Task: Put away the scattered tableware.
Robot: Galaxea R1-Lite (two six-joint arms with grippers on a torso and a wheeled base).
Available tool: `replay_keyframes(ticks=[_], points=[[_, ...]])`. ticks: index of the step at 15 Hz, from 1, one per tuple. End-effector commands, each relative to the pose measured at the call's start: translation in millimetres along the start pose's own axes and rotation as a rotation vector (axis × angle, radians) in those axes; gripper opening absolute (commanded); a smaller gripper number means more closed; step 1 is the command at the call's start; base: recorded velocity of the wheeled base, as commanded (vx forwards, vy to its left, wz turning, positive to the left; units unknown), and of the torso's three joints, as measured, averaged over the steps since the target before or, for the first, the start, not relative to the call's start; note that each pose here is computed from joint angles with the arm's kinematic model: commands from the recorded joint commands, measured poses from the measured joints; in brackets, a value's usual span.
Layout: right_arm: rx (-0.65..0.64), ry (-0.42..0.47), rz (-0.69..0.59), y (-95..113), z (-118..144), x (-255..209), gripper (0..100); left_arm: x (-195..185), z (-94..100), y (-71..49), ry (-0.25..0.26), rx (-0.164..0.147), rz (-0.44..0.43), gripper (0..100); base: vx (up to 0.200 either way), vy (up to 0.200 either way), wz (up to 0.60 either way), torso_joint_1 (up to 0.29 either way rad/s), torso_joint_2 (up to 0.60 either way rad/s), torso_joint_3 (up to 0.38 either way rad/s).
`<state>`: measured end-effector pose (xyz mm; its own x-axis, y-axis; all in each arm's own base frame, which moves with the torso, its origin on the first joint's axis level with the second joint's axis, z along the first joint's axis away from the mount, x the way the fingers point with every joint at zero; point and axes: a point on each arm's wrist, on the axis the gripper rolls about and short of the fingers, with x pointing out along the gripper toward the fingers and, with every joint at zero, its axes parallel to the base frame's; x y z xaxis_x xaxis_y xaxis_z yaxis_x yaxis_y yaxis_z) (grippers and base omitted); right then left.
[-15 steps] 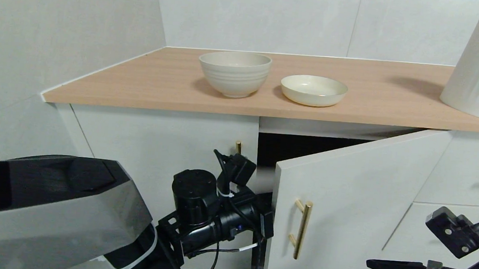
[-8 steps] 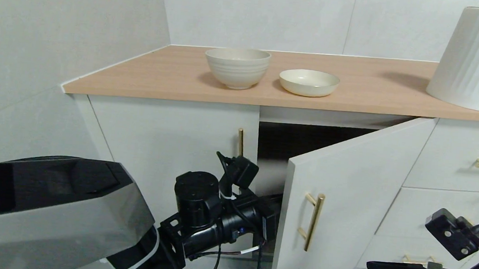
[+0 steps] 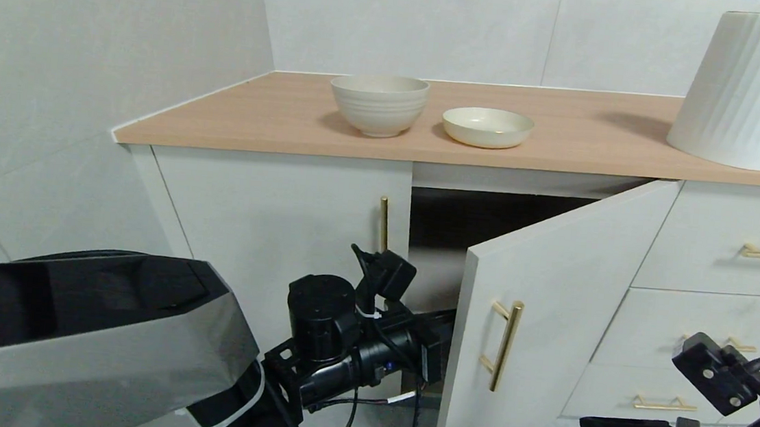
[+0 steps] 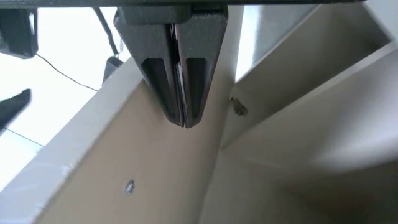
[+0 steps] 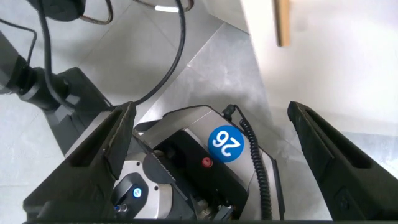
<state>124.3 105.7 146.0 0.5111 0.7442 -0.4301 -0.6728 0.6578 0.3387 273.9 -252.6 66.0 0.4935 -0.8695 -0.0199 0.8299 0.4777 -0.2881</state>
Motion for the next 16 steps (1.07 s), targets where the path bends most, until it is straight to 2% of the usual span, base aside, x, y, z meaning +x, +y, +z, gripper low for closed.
replay_keyframes(ticks=[1, 4, 10, 12, 16], points=[[0.002, 0.01, -0.001, -0.5, -1.0, 1.8, 100, 1.8, -1.0, 1.5, 0.0, -0.001, 0.002, 0, 0.0, 0.0, 0.0, 0.0, 0.0, 0.0], [0.002, 0.011, 0.0, -0.4, -1.2, 2.1, 100, 10.3, 0.3, 2.2, -0.008, 0.002, -0.008, 0, 0.0, 0.0, 0.0, 0.0, 0.0, 0.0], [0.002, 0.008, -0.002, -0.5, -0.9, 1.5, 100, 27.7, 6.0, -0.9, 0.031, -0.011, -0.016, 0, 0.0, 0.0, 0.0, 0.0, 0.0, 0.0], [0.002, 0.008, -0.002, -0.5, -0.9, 1.5, 100, 33.3, 4.3, 0.1, 0.042, -0.014, -0.016, 0, -0.2, 0.0, 0.0, 0.005, 0.0, 0.002], [0.001, 0.006, -0.002, -0.4, -0.8, 1.2, 100, 40.4, -0.5, 4.0, 0.046, -0.017, -0.011, 0, 0.0, 0.0, 0.0, 0.0, 0.0, 0.0]])
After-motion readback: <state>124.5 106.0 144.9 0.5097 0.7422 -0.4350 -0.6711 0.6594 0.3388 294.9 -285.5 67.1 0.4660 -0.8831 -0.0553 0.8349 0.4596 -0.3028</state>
